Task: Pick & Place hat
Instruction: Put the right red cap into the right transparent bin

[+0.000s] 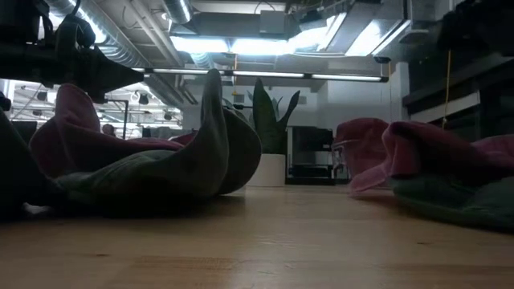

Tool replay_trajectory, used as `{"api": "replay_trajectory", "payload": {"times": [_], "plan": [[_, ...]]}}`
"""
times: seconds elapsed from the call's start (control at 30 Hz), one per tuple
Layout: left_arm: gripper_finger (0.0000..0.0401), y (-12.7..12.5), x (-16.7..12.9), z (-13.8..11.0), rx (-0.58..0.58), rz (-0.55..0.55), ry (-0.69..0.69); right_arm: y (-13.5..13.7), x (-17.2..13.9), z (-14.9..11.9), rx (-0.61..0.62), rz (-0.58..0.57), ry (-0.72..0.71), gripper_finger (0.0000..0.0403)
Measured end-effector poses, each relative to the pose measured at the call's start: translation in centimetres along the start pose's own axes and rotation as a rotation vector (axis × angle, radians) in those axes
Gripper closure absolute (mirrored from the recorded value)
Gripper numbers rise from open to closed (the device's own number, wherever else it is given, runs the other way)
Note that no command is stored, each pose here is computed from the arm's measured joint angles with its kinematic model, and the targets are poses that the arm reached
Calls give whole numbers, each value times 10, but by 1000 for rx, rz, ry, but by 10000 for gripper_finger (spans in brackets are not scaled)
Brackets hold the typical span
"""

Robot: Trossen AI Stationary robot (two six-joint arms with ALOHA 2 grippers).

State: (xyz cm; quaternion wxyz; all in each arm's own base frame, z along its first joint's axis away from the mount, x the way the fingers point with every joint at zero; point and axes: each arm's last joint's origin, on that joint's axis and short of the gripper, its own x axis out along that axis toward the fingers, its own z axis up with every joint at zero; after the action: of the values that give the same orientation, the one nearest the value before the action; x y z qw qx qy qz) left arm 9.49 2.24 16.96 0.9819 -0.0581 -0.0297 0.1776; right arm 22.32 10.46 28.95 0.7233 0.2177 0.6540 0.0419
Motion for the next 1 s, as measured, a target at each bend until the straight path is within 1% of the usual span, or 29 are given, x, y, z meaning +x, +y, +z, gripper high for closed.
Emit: {"api": "replay_trajectory", "payload": {"times": [0.13,0.2,0.33,0.4,0.47,0.53,0.57,0.67,0.77,0.83,0.9,0.97,1.0], "plan": [[397,0,0,0,0,0,1,-2,-2,-6,211,-50,41,137],[397,0,0,0,0,0,0,-1,-1,-9,258,-96,24,140],[397,0,0,0,0,0,1,1,0,-14,265,-163,-8,144],[397,0,0,0,0,0,1,1,0,-15,237,-168,-6,144],[397,0,0,0,0,0,0,1,0,-15,174,-169,-1,144],[397,0,0,0,0,0,0,1,0,-15,65,-170,6,144],[397,0,0,0,0,0,0,1,0,-15,-8,-169,11,144],[397,0,0,0,0,0,0,1,0,-14,-284,-187,16,144],[397,0,0,0,0,0,0,0,0,-13,-642,-225,28,144],[397,0,0,0,0,0,0,0,0,-12,-922,-271,41,144],[397,0,0,0,0,0,0,0,1,-9,-1173,-324,57,144],[397,0,0,0,0,0,0,-1,1,-7,-1391,-377,82,144],[397,0,0,0,0,0,0,0,2,-6,-1478,-391,94,144]]}}
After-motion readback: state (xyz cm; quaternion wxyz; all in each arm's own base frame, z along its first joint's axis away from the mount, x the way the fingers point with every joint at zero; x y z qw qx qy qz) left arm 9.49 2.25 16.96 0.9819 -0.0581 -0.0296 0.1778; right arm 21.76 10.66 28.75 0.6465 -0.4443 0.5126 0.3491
